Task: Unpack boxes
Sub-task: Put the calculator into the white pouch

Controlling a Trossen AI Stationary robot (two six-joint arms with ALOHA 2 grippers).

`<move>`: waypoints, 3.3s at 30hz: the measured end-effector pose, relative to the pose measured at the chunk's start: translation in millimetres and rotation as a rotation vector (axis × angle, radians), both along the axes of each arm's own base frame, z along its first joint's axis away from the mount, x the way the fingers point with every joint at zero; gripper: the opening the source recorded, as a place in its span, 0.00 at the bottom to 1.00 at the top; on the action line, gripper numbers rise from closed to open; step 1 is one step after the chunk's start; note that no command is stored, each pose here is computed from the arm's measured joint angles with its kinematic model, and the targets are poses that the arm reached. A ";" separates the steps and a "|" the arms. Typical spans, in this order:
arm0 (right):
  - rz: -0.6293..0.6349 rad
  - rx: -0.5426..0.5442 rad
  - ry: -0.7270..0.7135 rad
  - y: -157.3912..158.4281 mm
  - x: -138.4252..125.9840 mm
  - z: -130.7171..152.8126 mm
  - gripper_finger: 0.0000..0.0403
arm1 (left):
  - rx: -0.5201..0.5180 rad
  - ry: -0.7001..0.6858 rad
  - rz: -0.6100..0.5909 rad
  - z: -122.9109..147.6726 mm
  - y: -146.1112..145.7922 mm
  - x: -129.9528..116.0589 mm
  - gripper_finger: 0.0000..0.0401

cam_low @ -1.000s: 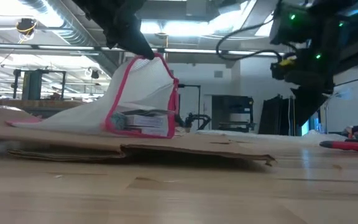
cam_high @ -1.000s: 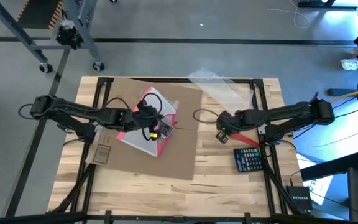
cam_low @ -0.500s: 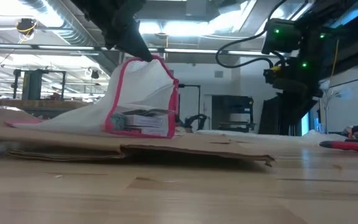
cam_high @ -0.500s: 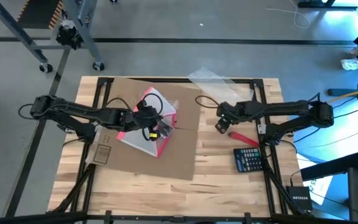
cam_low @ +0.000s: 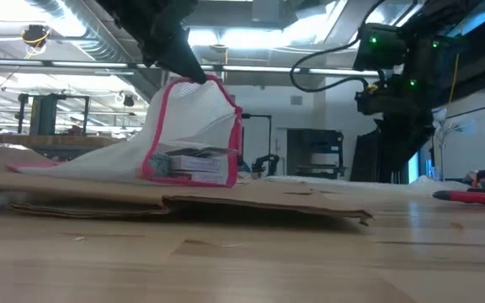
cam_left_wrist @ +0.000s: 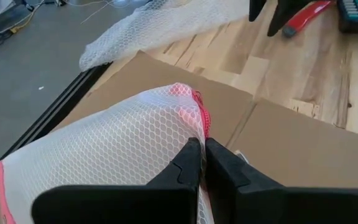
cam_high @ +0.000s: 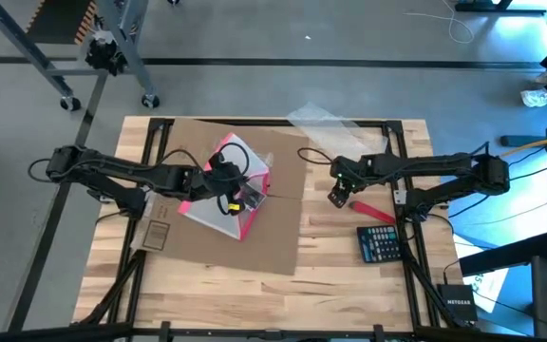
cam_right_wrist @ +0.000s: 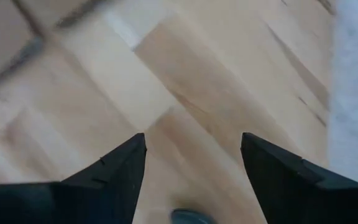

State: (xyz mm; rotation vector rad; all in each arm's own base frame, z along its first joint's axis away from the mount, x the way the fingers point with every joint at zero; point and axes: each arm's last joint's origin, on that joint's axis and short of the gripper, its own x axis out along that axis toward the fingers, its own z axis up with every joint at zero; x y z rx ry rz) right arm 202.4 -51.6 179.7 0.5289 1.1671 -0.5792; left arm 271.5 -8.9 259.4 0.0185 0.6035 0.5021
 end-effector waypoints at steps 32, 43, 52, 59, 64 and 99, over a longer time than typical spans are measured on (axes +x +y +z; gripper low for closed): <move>-0.235 -0.089 0.335 175.2 9.8 49.2 0.63 | 0.057 0.037 -0.037 -0.1 1.6 0.1 0.02; -0.391 -0.026 0.445 185.7 18.5 15.5 0.63 | 0.058 0.039 -0.040 -0.1 1.3 0.0 0.02; -0.487 -0.110 0.473 195.2 13.3 -9.0 0.62 | 0.058 0.039 -0.040 -0.1 1.4 0.0 0.02; -0.500 -0.147 0.492 198.2 13.6 -35.1 0.44 | 0.058 0.039 -0.040 -0.1 1.4 0.1 0.02; -0.469 -0.185 0.533 197.6 14.0 -40.1 0.21 | 0.056 0.038 -0.039 -0.1 1.4 0.0 0.02; 1.125 -0.901 -0.165 178.3 176.2 37.0 0.05 | 0.010 0.046 -0.126 -0.9 -1.8 0.9 0.02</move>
